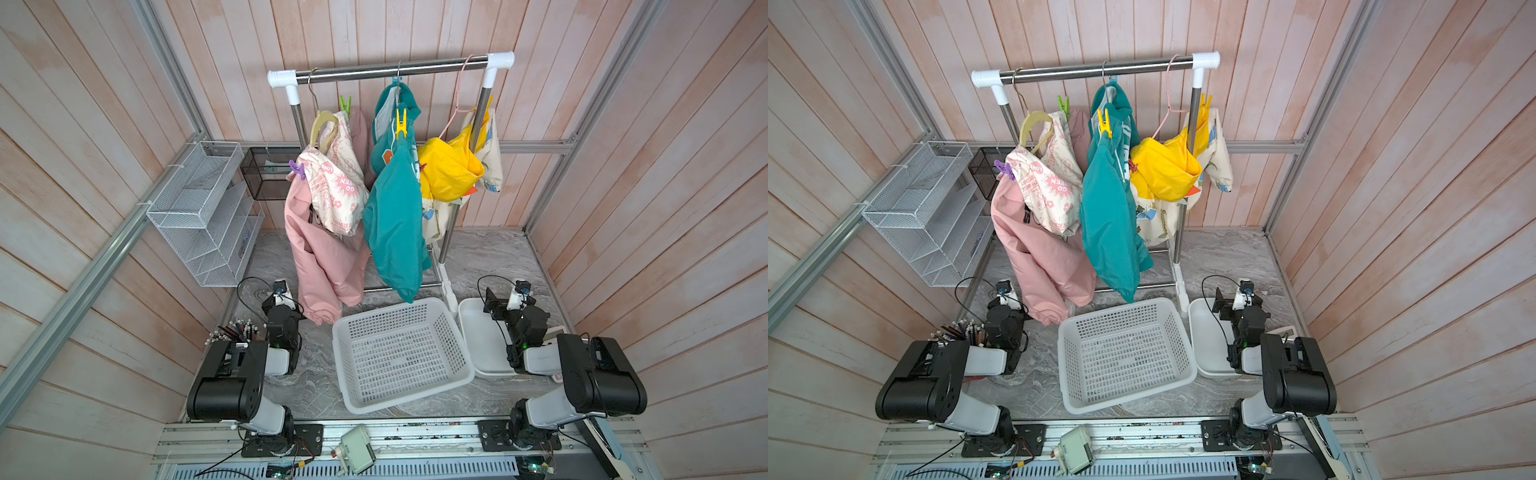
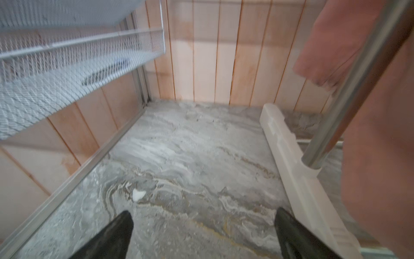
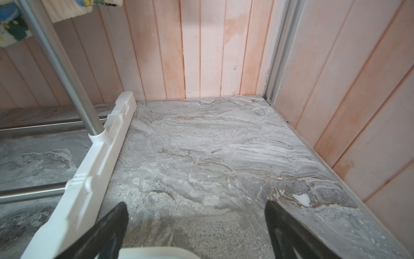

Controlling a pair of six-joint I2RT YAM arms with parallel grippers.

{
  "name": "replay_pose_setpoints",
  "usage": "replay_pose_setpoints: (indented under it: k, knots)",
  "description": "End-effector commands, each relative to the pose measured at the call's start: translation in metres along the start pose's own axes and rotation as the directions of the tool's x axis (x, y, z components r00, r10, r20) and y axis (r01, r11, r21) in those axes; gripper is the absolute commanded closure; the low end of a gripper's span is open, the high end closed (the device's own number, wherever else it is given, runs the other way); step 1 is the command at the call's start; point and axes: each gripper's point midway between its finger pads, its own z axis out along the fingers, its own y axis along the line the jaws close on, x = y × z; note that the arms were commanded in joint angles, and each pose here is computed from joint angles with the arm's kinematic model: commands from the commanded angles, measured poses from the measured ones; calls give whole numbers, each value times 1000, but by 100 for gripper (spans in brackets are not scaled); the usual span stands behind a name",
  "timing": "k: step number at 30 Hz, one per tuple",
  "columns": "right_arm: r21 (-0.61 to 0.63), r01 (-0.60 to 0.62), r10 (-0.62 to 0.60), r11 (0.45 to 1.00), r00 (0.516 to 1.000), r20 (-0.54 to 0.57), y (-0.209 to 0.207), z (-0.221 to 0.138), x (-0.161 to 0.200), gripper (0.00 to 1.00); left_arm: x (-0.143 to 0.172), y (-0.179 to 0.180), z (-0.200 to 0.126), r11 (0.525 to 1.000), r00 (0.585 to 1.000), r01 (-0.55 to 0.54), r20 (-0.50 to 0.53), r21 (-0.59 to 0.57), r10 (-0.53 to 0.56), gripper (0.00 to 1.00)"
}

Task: Remove the clothespins securing jackets to the hanger
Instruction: Pick up the hanger from the clothesline.

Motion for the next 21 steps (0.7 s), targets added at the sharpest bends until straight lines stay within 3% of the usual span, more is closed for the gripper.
replay_pose_setpoints:
  k: [1, 5, 9, 13, 21]
  knots:
    - [98, -62, 58, 993, 997, 46, -18, -9, -18, 3, -22, 4, 2, 997, 994, 63, -82, -39, -66, 0]
    - [94, -148, 154, 984, 987, -55, -16, -11, -19, 3, -31, 9, -21, 978, 975, 198, -95, -60, -203, 0]
    - [82, -228, 233, 970, 971, -57, -11, -25, -28, 5, -35, 15, -48, 944, 942, 323, -66, -72, -328, 0]
    - [45, -295, 295, 954, 955, -7, -6, -39, -48, 5, -46, 18, -73, 918, 919, 390, -38, -77, -393, 0]
    - [-116, -403, 410, 908, 911, 40, 18, -53, -83, 10, -103, 30, -123, 888, 896, 442, 107, -127, -431, 0]
